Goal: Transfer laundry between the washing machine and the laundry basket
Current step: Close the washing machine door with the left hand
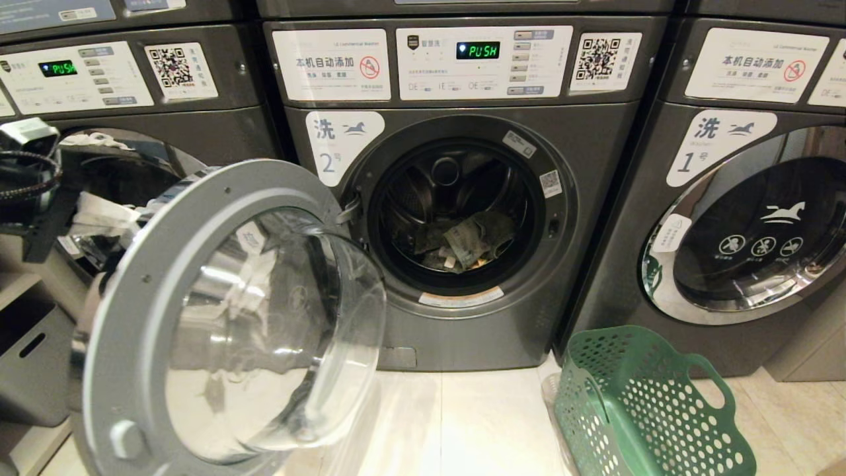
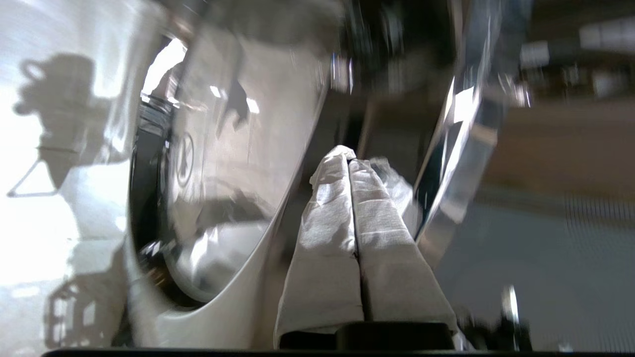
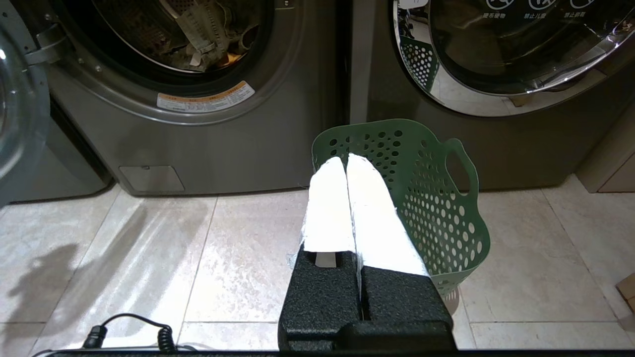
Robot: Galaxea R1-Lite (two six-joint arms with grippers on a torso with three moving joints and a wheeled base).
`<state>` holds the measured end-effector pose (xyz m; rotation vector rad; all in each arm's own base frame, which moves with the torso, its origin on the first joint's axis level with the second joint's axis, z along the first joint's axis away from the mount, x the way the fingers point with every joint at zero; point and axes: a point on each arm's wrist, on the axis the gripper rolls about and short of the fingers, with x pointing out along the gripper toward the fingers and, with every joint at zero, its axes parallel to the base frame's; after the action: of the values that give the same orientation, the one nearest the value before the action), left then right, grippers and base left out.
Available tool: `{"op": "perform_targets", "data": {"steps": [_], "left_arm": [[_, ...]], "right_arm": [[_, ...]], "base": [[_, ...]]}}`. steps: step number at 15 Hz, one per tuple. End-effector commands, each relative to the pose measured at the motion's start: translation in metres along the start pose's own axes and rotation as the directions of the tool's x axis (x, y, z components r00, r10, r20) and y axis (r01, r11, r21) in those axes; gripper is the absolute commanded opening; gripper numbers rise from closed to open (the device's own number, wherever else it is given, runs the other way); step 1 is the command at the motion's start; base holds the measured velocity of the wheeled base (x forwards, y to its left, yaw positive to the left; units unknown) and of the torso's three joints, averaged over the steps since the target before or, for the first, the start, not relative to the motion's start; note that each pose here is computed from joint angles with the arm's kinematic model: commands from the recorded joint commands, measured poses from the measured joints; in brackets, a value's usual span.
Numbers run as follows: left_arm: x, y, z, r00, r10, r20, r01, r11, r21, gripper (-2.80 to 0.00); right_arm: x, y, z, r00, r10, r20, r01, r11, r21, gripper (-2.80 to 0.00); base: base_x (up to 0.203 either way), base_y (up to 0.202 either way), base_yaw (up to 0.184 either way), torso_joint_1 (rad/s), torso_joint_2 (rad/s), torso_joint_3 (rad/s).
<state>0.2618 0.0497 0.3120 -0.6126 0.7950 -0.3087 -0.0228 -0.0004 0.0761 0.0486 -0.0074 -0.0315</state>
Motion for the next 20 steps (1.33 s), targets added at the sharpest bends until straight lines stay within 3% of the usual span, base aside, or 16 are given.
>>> {"op": "perform_targets", "data": {"steps": [1,4,5,6,8,10,12,14,16,18,20], "left_arm": [[-0.012,-0.040,-0.044,0.994,-0.084,-0.075,0.091,0.991,0.094,-2.80],[-0.009,-0.074,-0.100,0.950,-0.183,-0.254,0.239,0.948,0.210,-2.80],[-0.016,-0.080,-0.114,0.947,-0.198,-0.251,0.264,0.928,0.262,-2.80],[-0.025,-0.083,-0.119,0.963,-0.202,-0.178,0.251,0.912,0.325,-2.80],[-0.049,-0.085,-0.126,0.983,-0.179,0.041,0.146,0.897,0.418,-2.80],[-0.080,-0.077,-0.150,0.966,-0.169,0.195,0.059,0.880,0.471,-2.80],[-0.108,-0.061,-0.184,0.938,-0.190,0.289,0.004,0.841,0.541,-2.80],[-0.126,-0.043,-0.216,0.910,-0.207,0.359,-0.056,0.797,0.602,-2.80],[-0.138,-0.027,-0.241,0.871,-0.180,0.457,-0.160,0.775,0.611,-2.80],[-0.146,-0.011,-0.262,0.815,-0.108,0.570,-0.291,0.773,0.564,-2.80],[-0.153,0.001,-0.281,0.770,-0.088,0.632,-0.348,0.773,0.531,-2.80]], "right_arm": [[0.000,0.000,0.000,1.000,0.000,0.001,0.000,1.000,0.001,-2.80],[0.000,0.000,0.000,1.000,-0.001,0.000,0.001,1.000,0.001,-2.80],[0.000,0.000,0.000,1.000,-0.001,0.000,0.001,1.000,-0.001,-2.80],[0.000,0.000,0.000,1.000,0.001,0.001,-0.001,1.000,-0.007,-2.80],[-0.003,0.001,0.011,1.000,0.004,0.030,-0.003,0.999,-0.036,-2.80],[-0.007,0.003,0.048,0.999,0.029,0.027,-0.027,0.999,-0.044,-2.80],[0.011,0.007,0.088,0.991,0.093,-0.093,-0.093,0.996,0.002,-2.80],[0.066,0.012,0.123,0.940,0.175,-0.294,-0.160,0.984,0.076,-2.80],[0.159,0.019,0.133,0.842,0.237,-0.485,-0.186,0.971,0.151,-2.80],[0.255,0.031,0.113,0.777,0.256,-0.575,-0.187,0.966,0.178,-2.80],[0.338,0.050,0.077,0.757,0.267,-0.596,-0.199,0.964,0.178,-2.80]], "base": [[0.000,0.000,0.000,0.000,0.00,0.000],[0.000,0.000,0.000,0.000,0.00,0.000],[0.000,0.000,0.000,0.000,0.00,0.000],[0.000,0.000,0.000,0.000,0.00,0.000],[0.000,0.000,0.000,0.000,0.00,0.000],[0.000,0.000,0.000,0.000,0.00,0.000],[0.000,0.000,0.000,0.000,0.00,0.000],[0.000,0.000,0.000,0.000,0.00,0.000],[0.000,0.000,0.000,0.000,0.00,0.000],[0.000,0.000,0.000,0.000,0.00,0.000],[0.000,0.000,0.000,0.000,0.00,0.000]]}}
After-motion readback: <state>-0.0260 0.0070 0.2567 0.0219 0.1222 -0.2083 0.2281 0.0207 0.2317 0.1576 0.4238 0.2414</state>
